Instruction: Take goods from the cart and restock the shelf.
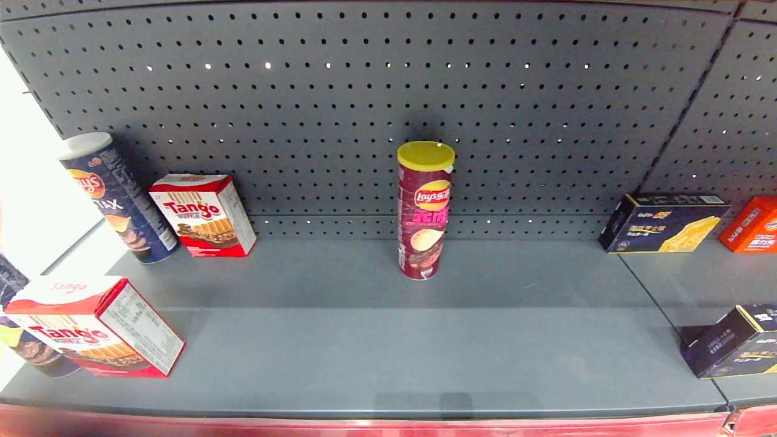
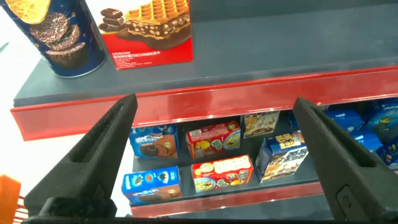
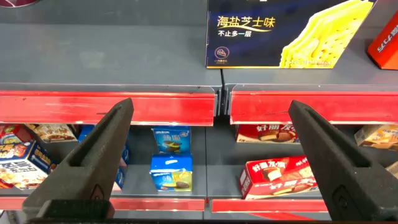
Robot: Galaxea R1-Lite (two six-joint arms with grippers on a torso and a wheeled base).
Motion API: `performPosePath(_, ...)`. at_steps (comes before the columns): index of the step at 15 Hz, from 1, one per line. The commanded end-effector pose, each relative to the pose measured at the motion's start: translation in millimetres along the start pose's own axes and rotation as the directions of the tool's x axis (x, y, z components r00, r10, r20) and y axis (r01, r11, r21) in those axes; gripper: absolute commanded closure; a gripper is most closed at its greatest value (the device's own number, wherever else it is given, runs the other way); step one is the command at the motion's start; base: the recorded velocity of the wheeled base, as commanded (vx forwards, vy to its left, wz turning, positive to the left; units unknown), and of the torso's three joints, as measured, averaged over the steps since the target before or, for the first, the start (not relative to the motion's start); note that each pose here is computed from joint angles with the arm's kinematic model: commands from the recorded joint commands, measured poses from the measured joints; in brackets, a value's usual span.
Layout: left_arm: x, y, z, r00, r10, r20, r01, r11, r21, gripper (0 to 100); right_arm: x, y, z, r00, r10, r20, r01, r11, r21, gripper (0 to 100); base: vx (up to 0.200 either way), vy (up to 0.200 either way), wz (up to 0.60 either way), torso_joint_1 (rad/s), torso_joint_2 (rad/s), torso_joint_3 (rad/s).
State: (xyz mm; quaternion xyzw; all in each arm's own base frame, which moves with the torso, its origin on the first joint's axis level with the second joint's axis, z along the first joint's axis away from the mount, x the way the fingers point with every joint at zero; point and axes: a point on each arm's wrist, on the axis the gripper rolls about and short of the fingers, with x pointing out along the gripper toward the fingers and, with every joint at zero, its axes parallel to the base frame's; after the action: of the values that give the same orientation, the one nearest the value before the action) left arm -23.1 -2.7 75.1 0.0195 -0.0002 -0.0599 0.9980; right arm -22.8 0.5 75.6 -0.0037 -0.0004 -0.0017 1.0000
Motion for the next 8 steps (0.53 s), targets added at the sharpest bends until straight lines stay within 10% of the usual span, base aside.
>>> performPosePath(1,0.1,0.0,0.0,1.0,0.0,-0.001,0.0,1.0,0.001,0,0.1,0.0,0.1,1.0,0.0,-0.001,0.0,1.0,0.0,0,0.0,0.0,0.0,0.0,0.0,0.0)
performPosePath(8,0.1,0.0,0.0,1.0,0.0,-0.001,0.0,1.0,0.001,0,0.1,0.0,0.1,1.0,0.0,-0.001,0.0,1.0,0.0,0,0.0,0.0,0.51,0.005,0.0,0.004)
